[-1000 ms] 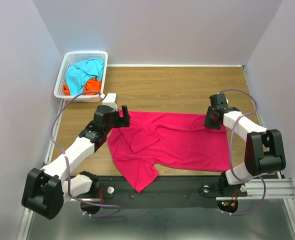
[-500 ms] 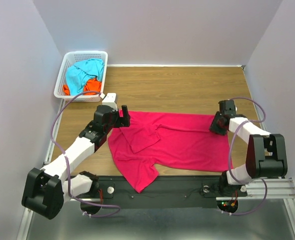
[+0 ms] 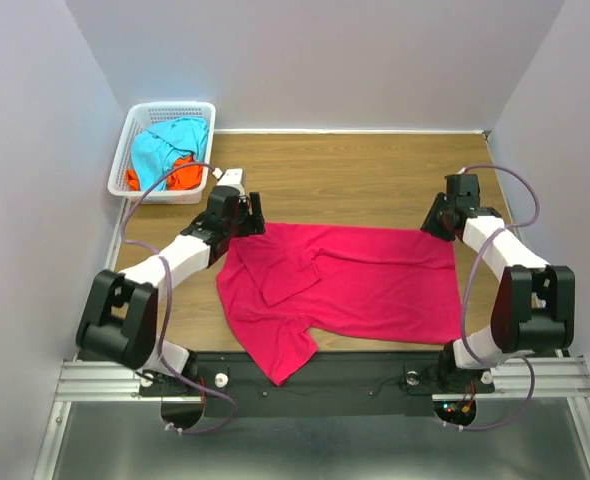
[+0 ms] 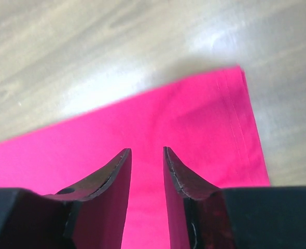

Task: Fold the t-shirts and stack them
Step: Fold the tshirt

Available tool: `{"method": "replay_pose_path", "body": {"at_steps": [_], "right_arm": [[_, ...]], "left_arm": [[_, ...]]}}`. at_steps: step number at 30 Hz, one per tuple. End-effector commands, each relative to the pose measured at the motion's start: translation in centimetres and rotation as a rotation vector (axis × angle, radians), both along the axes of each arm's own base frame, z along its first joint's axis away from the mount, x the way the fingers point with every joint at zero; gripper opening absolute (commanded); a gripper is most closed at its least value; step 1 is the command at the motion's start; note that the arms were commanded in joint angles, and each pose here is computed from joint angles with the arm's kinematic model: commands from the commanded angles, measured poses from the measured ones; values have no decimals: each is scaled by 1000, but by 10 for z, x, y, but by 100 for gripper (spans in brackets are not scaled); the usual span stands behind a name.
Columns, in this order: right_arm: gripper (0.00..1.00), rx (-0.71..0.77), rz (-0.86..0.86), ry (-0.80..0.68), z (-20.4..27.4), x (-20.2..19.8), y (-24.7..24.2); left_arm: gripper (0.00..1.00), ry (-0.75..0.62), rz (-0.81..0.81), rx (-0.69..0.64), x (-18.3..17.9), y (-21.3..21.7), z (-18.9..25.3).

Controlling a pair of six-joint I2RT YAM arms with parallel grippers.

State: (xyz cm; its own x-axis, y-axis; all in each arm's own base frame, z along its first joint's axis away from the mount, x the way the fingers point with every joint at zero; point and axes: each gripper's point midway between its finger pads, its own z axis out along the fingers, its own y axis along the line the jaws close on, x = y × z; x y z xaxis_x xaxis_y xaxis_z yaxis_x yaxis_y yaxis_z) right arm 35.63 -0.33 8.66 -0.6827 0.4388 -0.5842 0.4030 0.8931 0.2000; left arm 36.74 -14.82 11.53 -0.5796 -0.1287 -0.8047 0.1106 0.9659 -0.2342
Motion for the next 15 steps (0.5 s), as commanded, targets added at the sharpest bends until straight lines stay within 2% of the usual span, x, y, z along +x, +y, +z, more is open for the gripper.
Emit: {"method": "replay_pose_path", "body": {"at_steps": [1,6,9,10,15], "right_arm": [[36,13,-15,-31,3,26,-4],[36,17,-77,-12,-11,42,-20],[36,11,-119,-3,-20,45,-35],[36,15,-127,13,-29,46,-37],[35,25,-196,56,-53,43,-56]], "left_arm": [[79,-11,42,-62,31,-1,2],[75,39,49,-76,50,-6,-21],[67,70,77,-78,59,-2,-37],[60,78,85,-78,62,0,-41],[58,146,154,-89,65,17,-69]]}}
